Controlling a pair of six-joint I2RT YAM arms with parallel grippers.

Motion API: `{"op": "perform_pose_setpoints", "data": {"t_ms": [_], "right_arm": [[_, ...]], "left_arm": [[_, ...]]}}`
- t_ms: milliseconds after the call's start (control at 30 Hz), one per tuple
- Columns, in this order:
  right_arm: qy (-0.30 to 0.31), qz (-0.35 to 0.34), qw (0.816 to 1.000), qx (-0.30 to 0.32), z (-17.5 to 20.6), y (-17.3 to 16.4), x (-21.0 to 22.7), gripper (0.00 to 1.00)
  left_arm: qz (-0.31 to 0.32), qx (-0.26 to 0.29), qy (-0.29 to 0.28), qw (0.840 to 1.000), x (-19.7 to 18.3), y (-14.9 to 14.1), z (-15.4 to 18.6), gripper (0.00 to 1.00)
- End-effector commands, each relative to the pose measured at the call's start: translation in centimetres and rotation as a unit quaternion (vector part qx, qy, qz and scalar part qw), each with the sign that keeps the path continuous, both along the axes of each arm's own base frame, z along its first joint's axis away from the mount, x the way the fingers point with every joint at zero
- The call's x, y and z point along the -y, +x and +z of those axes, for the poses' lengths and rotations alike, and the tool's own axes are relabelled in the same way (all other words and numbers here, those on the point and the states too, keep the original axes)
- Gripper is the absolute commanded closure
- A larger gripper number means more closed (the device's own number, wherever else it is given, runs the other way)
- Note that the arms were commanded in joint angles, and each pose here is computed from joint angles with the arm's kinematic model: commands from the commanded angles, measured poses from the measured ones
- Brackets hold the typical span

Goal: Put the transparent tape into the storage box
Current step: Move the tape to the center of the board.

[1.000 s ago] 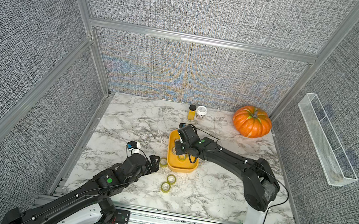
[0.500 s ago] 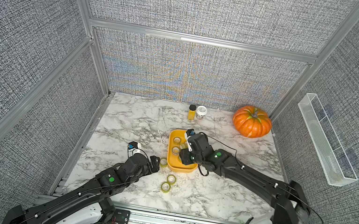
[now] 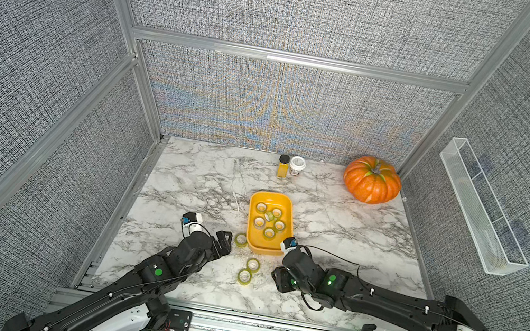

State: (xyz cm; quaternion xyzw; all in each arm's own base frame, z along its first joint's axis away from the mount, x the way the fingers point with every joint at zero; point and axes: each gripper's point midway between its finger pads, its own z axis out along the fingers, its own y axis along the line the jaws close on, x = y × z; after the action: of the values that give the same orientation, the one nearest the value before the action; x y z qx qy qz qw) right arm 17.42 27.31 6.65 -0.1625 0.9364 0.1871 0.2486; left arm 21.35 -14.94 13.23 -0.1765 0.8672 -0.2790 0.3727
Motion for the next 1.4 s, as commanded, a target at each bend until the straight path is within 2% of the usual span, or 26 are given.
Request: {"op": "perform_pose_setpoints", "data": {"t_ms": [0, 200, 467, 733, 900, 1033, 1200, 1367], "right_arm": [[0.033, -0.035, 0.999, 0.013, 0.5, 1.0, -1.5, 0.47], [0.021, -0.043, 0.999, 0.022, 0.1, 2.2, -3.4, 0.42], [-0.009, -0.037, 0.999, 0.022, -1.0, 3.4, -5.5, 0.41], [-0.057, -0.054, 0.997, 0.017, -3.0, 2.9, -3.0, 0.41], [-0.091, -0.071, 0.993, 0.013, -4.0, 2.0, 0.4, 0.41], [-0.069, -0.073, 0.995, 0.014, -3.2, 1.4, 1.4, 0.41], [0.017, -0.036, 0.999, 0.013, -0.9, 0.8, -1.2, 0.41], [0.013, -0.033, 0.999, 0.010, -1.2, 1.8, -3.4, 0.41]], "left_arm": [[0.003, 0.002, -0.004, 1.000, 0.2, 0.2, 0.1, 0.00], [-0.005, -0.005, 0.003, 1.000, 0.7, 0.4, 0.2, 0.00], [-0.011, -0.009, 0.004, 1.000, 0.9, 0.4, 0.0, 0.00], [-0.009, -0.003, 0.003, 1.000, 0.6, 0.2, 0.3, 0.00], [-0.007, -0.002, 0.004, 1.000, 0.5, 0.2, 0.3, 0.00], [-0.009, -0.004, 0.004, 1.000, 0.7, 0.3, 0.2, 0.00], [-0.010, -0.005, 0.005, 1.000, 0.9, 0.5, 0.0, 0.00], [-0.013, -0.008, 0.003, 1.000, 1.2, 0.5, -0.2, 0.00]]}}
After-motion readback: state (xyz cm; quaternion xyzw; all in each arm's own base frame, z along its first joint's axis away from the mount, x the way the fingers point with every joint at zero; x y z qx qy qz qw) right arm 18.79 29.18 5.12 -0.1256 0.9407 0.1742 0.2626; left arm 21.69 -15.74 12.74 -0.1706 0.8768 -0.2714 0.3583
